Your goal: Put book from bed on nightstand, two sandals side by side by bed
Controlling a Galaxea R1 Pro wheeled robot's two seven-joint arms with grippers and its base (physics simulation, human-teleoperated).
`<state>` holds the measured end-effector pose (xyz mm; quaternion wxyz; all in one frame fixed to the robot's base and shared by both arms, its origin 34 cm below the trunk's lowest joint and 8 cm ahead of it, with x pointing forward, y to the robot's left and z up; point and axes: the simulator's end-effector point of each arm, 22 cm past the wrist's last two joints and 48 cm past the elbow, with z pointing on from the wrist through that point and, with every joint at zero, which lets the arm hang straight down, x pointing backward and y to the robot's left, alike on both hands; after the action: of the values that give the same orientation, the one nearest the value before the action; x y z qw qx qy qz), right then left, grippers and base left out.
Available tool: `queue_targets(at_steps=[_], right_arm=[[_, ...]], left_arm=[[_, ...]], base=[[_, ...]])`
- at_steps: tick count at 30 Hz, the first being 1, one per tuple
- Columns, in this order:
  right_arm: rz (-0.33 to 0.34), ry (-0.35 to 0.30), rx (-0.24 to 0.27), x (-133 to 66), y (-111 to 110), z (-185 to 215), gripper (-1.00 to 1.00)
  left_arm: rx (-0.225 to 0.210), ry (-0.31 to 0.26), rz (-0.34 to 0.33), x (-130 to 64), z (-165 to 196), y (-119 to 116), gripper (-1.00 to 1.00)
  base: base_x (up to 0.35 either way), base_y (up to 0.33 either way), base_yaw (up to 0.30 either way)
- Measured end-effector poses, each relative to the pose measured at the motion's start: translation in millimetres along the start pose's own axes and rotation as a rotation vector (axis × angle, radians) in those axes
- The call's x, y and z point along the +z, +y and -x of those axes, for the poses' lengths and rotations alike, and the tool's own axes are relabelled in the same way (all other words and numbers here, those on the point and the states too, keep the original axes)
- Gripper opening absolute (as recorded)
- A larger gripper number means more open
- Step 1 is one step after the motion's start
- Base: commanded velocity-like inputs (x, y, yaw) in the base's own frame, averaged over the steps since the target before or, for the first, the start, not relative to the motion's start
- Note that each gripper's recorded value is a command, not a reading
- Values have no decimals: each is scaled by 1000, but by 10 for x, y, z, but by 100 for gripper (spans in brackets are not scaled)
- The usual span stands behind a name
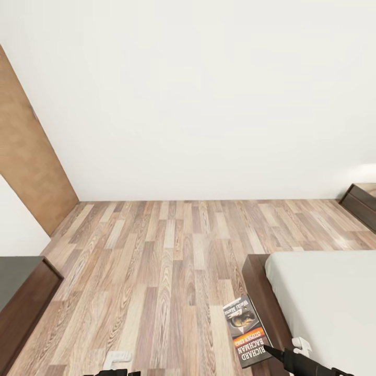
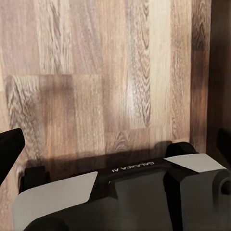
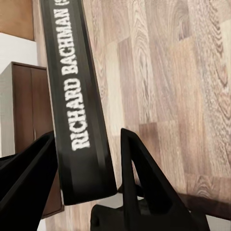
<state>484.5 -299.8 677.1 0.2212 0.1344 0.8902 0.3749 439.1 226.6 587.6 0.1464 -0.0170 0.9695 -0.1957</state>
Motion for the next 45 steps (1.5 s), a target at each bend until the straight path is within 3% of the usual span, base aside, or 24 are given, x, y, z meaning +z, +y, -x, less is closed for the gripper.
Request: queue_targets(at_steps=[26,31,37,45], right_arm=[[17,-29,-26,-43,114,138,-100],[22,-34,-30,-53,141,164,-100],[27,-40,-36,-62,170,194,-100],[31,-49,-43,-74,207,232,-100]], left_arm=[[17,-38,-6,-70,173,-58,100],[18,-41,-58,39,171,-437,100],[21,-50,-72,49,205,-543,100],[19,-65,-29,-74,283,-243,100]], base=[[0,0,0],[0,0,0],[0,0,0],[0,0,0]])
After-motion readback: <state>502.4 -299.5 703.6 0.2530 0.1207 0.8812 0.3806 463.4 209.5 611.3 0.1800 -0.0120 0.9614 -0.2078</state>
